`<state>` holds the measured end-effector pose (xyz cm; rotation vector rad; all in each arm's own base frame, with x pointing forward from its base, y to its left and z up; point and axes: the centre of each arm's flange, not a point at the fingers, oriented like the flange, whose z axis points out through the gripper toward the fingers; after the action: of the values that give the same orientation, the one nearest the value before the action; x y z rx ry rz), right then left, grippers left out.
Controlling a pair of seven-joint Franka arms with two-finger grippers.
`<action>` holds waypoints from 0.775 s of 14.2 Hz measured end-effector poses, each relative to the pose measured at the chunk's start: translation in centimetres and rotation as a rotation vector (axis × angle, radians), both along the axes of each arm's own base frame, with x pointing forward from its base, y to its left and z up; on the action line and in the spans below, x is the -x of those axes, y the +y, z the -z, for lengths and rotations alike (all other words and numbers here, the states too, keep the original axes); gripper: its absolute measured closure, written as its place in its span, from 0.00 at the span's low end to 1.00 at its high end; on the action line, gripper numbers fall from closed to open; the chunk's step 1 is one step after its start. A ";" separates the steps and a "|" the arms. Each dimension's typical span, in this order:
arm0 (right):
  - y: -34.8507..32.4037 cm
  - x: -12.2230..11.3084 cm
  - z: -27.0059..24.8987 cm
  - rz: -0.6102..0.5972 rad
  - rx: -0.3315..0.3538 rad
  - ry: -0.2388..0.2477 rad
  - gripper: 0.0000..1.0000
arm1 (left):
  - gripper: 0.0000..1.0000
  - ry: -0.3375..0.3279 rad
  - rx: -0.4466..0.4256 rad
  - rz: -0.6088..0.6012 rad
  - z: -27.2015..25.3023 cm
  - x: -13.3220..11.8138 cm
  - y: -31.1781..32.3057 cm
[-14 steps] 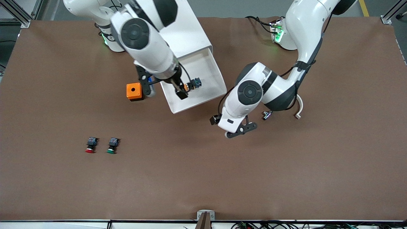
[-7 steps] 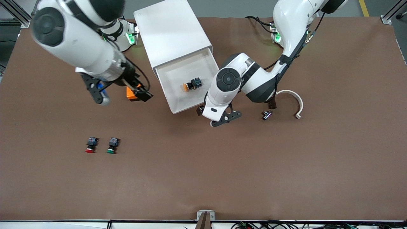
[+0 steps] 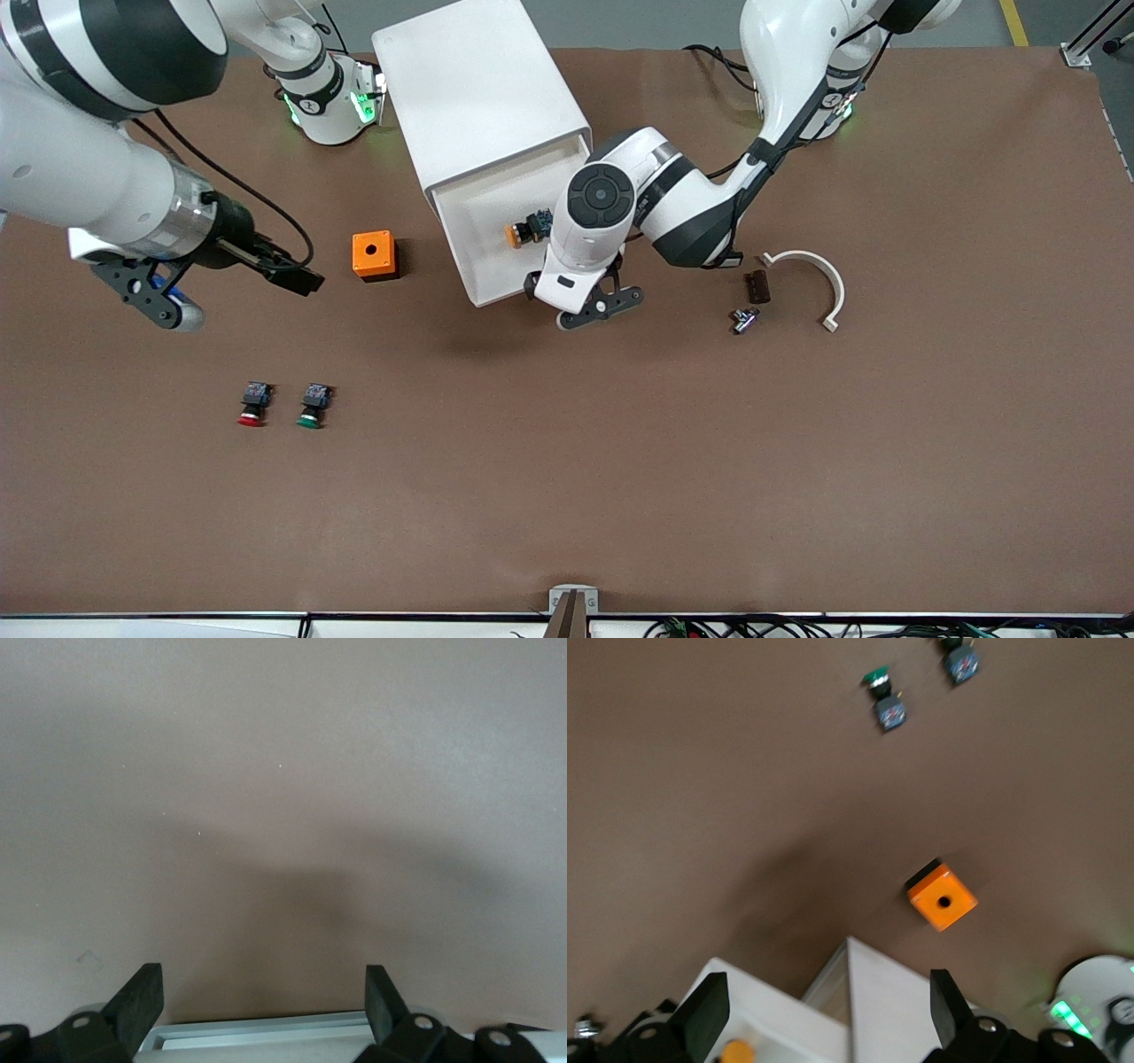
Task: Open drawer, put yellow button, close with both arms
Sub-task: 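Push the drawer closed with the left gripper while the right gripper withdraws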
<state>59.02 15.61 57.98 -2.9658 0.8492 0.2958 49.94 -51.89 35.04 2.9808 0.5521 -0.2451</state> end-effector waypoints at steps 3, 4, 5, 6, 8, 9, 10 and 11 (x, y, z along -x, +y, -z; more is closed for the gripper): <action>-5.2 -0.6 0.2 -0.143 -0.006 -0.014 0.00 | 0.00 0.024 0.008 -0.018 0.0 1.5 -1.3; -7.7 -0.7 0.0 -0.182 -0.012 -0.022 0.00 | 0.00 0.028 0.007 -0.021 0.0 2.2 -2.0; -10.2 -0.7 -0.2 -0.222 -0.016 -0.031 0.00 | 0.00 0.034 0.006 -0.021 0.0 3.2 -2.8; -12.3 -0.6 -0.3 -0.264 -0.014 -0.040 0.00 | 0.00 0.040 0.006 -0.020 -0.1 4.1 -3.5; -15.6 -0.2 -0.8 -0.336 -0.009 -0.063 0.00 | 0.00 0.052 0.011 -0.020 -0.2 5.6 -4.7; -16.9 0.0 -1.1 -0.361 -0.009 -0.071 0.00 | 0.00 0.059 0.013 -0.022 -0.4 6.3 -5.2; -17.9 0.2 -1.3 -0.377 -0.010 -0.077 0.00 | 0.00 0.064 0.015 -0.023 -0.4 6.8 -5.6; -18.7 0.3 -1.5 -0.384 -0.010 -0.083 0.00 | 0.00 0.068 0.015 -0.023 -0.5 7.4 -6.0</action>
<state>58.68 -3.11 59.46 -3.0872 0.2626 0.1852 42.58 -57.84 35.52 2.9591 0.5889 -0.3479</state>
